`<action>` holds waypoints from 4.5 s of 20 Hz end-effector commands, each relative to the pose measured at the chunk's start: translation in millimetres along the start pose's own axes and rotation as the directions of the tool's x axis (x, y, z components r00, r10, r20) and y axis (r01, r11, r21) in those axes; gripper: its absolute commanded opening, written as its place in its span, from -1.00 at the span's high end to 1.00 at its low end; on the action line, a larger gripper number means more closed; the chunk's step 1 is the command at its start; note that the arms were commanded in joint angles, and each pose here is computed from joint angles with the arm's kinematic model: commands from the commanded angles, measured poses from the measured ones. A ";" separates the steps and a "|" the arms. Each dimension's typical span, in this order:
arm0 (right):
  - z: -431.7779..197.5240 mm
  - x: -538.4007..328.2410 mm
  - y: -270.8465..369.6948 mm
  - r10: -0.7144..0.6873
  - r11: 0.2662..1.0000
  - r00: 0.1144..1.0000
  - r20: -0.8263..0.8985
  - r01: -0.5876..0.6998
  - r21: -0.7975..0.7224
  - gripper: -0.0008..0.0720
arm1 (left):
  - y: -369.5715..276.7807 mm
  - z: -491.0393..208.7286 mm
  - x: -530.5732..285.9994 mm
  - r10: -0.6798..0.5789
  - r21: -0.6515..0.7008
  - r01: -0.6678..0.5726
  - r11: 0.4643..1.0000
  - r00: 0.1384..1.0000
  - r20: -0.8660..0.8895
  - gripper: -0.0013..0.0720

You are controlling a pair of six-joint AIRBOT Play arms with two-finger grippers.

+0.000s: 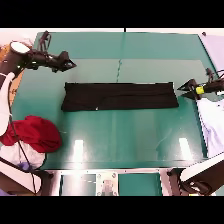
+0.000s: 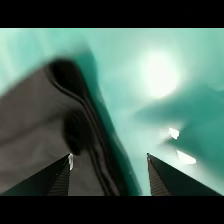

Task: Fold the shirts.

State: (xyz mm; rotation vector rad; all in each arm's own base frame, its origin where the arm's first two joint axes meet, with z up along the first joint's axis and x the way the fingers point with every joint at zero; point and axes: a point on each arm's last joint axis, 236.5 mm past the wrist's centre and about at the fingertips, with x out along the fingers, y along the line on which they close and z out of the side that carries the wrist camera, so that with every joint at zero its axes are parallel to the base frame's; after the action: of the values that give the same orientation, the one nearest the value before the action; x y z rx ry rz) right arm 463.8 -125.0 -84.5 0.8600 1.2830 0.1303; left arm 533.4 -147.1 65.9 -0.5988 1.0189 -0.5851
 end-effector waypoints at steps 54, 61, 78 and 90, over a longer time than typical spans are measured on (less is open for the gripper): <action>-149.9 113.9 370.2 0.230 0.829 0.971 -0.067 -0.232 -0.509 0.92 | 46.6 14.1 -122.4 0.487 0.274 -0.454 0.848 0.871 -0.064 0.89; -127.8 113.6 199.6 0.031 0.968 0.987 -0.160 -0.069 -0.240 -0.60 | 46.4 14.9 -122.1 0.486 0.253 -0.458 0.853 0.872 -0.062 0.89; -59.9 -23.5 374.7 0.445 0.844 0.893 0.072 -0.391 -0.366 0.92 | 46.6 11.7 -122.5 0.487 0.246 -0.457 0.855 0.870 -0.075 0.89; 83.4 -298.7 102.5 0.196 0.969 0.694 0.693 -0.245 -0.028 0.92 | 46.3 10.0 -122.4 0.486 0.244 -0.455 0.856 0.870 -0.082 0.90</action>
State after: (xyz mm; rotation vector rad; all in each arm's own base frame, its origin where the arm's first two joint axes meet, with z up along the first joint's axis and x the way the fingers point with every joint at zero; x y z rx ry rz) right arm 509.2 -182.7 219.7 0.9729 0.5246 0.0797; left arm 501.2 -28.2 110.9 -0.0974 1.1651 -0.2953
